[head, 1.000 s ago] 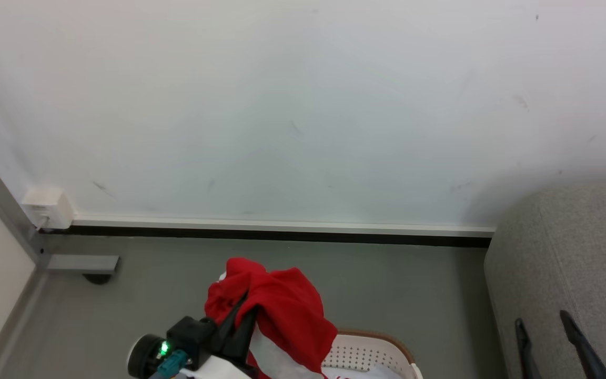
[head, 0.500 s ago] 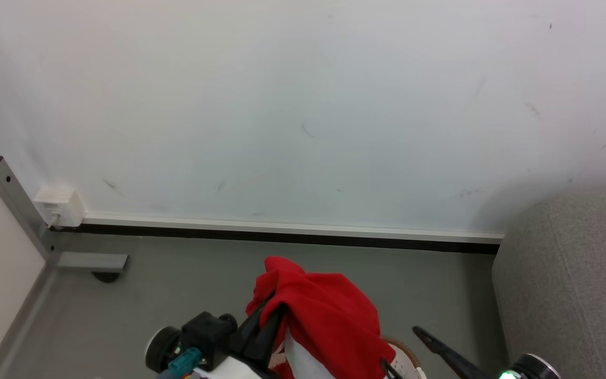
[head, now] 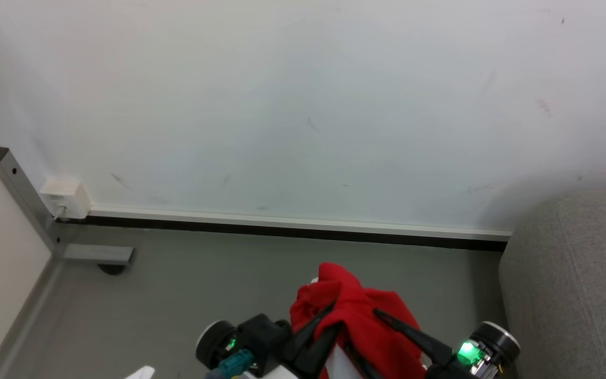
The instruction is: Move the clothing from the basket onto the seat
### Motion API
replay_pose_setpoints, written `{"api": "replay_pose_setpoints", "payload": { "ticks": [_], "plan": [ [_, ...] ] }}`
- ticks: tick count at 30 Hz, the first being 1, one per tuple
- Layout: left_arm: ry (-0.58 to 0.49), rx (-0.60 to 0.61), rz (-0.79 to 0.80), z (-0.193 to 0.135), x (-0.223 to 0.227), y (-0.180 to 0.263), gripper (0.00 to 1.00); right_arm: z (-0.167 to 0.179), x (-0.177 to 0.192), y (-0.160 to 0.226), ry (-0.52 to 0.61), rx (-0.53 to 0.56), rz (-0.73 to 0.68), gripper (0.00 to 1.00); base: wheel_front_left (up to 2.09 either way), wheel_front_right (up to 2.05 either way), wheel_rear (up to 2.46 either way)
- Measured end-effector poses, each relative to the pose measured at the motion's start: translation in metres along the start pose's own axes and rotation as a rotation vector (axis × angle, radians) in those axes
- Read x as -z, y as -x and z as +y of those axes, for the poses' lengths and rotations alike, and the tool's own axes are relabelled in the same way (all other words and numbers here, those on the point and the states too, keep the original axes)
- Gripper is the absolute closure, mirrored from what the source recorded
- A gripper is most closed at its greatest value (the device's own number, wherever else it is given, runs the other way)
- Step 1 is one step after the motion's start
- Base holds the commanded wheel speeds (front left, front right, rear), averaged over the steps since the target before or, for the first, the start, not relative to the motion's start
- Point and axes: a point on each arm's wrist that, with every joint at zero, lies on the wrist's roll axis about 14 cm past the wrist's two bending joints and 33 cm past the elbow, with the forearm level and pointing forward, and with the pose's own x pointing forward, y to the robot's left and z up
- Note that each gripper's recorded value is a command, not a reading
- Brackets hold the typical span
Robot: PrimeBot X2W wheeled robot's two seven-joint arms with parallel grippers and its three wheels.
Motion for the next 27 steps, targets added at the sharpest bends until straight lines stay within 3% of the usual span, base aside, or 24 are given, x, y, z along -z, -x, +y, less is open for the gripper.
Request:
{"api": "replay_pose_setpoints", "payload": {
  "ticks": [8,9,10,11,13,14,16,17,18,27],
  "plan": [
    [0.048,0.116,0.018,-0.033,-0.004,0.001,1.0,-0.007,0.011,-0.008,0.01,0.038,0.029,0.0,0.0,0.0,0.0],
    [0.053,0.128,0.02,-0.035,-0.004,0.002,1.0,-0.005,0.012,-0.009,-0.002,0.037,0.031,0.37,0.0,0.0,0.0],
    [0.051,0.129,0.023,-0.035,-0.004,0.003,1.0,-0.004,0.012,-0.01,-0.014,0.038,0.028,0.82,0.0,0.0,0.0],
    [0.045,0.128,0.027,-0.033,-0.003,0.004,1.0,-0.003,0.011,-0.011,-0.024,0.041,0.025,1.0,0.0,0.0,0.0],
    [0.039,0.123,0.027,-0.03,-0.002,0.004,1.0,-0.005,0.009,-0.011,-0.042,0.053,0.016,1.0,0.0,0.0,0.0],
    [0.04,0.114,0.023,-0.028,-0.002,0.004,0.75,-0.006,0.007,-0.01,-0.044,0.059,0.012,1.0,0.0,0.0,0.0],
    [0.038,0.113,0.022,-0.028,0.0,0.003,0.53,-0.016,0.003,-0.008,-0.051,0.092,-0.001,1.0,0.0,0.0,0.0],
    [0.037,0.109,0.024,-0.027,0.001,0.003,0.21,-0.021,0.0,-0.007,-0.054,0.109,-0.012,1.0,0.0,0.0,0.0],
    [0.03,0.103,0.026,-0.025,0.003,0.002,0.0,-0.026,-0.002,-0.005,-0.056,0.128,-0.02,1.0,0.0,0.0,0.0],
    [0.012,0.152,0.045,-0.037,0.021,-0.014,0.0,-0.083,-0.018,0.04,-0.012,0.327,-0.057,1.0,0.0,0.0,0.0]
  ]
}}
